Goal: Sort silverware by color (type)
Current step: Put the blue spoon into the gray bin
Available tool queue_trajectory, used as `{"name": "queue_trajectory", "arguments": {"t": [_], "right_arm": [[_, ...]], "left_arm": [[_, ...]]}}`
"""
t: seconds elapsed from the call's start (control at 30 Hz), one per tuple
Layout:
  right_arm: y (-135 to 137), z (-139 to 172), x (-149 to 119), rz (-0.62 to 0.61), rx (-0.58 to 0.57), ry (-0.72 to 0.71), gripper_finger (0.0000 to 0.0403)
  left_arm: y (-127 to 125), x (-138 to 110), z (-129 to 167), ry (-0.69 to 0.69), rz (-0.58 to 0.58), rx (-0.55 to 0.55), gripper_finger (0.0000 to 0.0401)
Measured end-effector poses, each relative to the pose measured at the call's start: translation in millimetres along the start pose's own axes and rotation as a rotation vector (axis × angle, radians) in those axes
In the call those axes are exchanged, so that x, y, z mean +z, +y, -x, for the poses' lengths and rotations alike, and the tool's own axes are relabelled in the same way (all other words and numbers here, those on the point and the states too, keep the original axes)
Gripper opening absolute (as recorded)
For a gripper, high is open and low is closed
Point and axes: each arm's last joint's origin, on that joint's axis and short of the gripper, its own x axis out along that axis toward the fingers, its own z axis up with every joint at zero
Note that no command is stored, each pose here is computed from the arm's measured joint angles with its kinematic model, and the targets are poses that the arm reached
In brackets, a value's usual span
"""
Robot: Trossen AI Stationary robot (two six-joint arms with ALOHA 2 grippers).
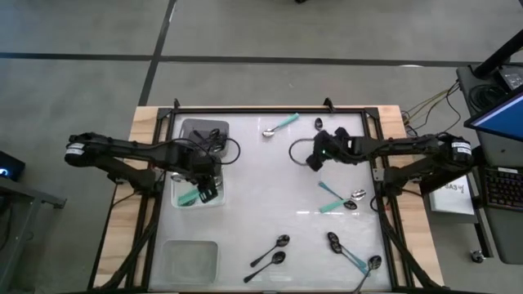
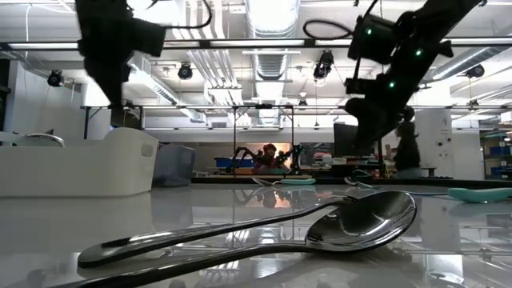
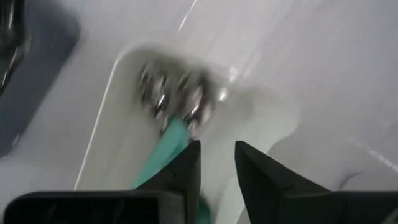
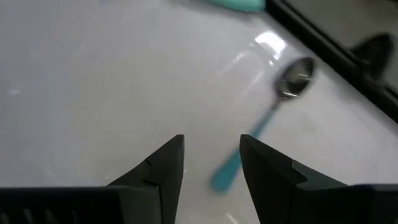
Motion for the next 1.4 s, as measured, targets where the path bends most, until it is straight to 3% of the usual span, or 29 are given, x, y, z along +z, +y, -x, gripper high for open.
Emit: {"name": "queue_trajectory", "arguments": {"t": [0.27, 0.43, 0.53, 0.93, 1.27, 1.4], "right_arm": [[-51.2, -27.5, 8.9, -0.389, -0.094, 0.083, 0.0144], [-66.5, -51.7, 9.2, -0.481, -0.053, 0.144, 0.0142], [-68.2, -67.6, 9.5, -0.494, -0.008, 0.156, 0.0139], [-68.0, -111.6, 3.4, -0.449, -0.075, 0.2, 0.0124], [-65.4, -126.1, 3.5, -0.39, -0.092, 0.242, 0.0022], [-65.3, -125.8, 3.2, -0.357, -0.034, 0.26, 0.0012]], "left_arm": [[-18.0, 30.3, 12.5, -0.312, -0.12, -0.164, 0.0094], [-26.2, 44.1, 20.1, -0.478, -0.146, -0.241, 0.0094], [-29.0, 48.5, 23.4, -0.537, -0.147, -0.269, 0.0094], [-29.5, 49.4, 23.4, -0.56, -0.2, -0.259, 0.0093], [-28.2, 49.8, 22.6, -0.576, -0.195, -0.218, 0.009], [-29.4, 51.1, 21.4, -0.596, -0.189, -0.23, 0.009]]}}
